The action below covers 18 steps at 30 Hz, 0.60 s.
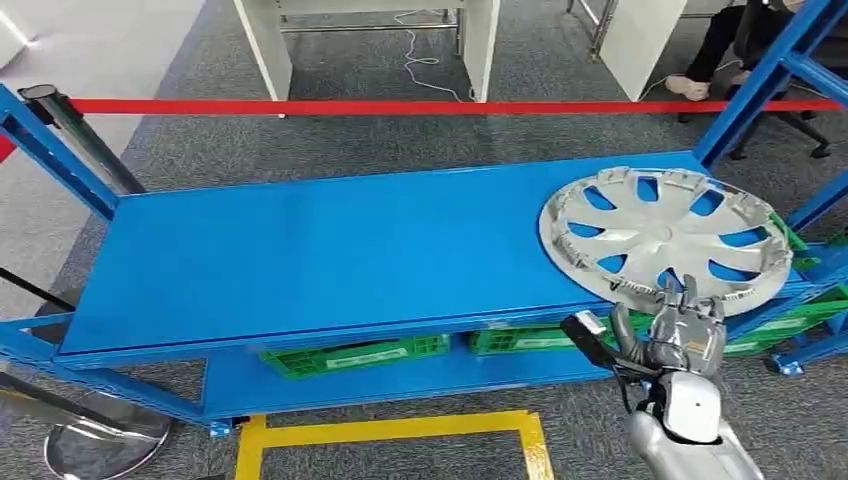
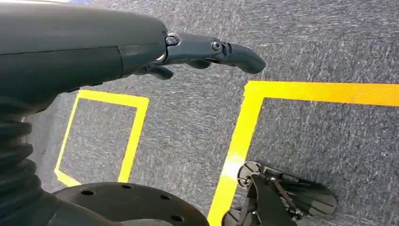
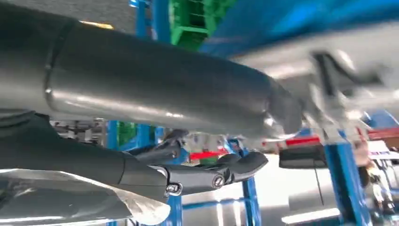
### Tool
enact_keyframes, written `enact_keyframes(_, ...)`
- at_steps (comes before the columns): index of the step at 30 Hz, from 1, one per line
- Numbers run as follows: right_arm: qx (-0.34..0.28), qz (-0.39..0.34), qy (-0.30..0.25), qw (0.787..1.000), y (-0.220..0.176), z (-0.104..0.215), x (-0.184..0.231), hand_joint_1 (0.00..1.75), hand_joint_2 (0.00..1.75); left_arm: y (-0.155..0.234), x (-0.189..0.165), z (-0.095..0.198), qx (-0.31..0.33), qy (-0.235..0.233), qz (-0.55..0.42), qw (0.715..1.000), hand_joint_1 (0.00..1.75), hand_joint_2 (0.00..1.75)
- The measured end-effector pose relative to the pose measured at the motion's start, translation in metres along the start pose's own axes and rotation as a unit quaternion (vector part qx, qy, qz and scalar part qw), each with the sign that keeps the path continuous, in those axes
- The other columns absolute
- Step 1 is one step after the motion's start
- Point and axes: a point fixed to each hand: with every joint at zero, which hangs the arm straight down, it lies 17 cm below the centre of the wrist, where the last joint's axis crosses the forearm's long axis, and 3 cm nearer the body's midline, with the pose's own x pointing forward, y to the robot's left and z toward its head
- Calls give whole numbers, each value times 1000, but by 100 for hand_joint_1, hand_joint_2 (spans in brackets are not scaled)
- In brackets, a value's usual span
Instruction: Take the parts from the cabinet and place them on the table.
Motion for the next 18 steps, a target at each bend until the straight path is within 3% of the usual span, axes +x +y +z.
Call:
enact_keyframes(9, -60, -18, -41, 997, -47, -7, 38, 0, 0, -3, -1, 1, -2, 3, 5, 1000, 0, 175)
enact_keyframes(18, -74, -31, -69, 994, -59, -12, 61, 0, 0, -4, -1, 2, -3, 2, 6, 1000, 0, 175)
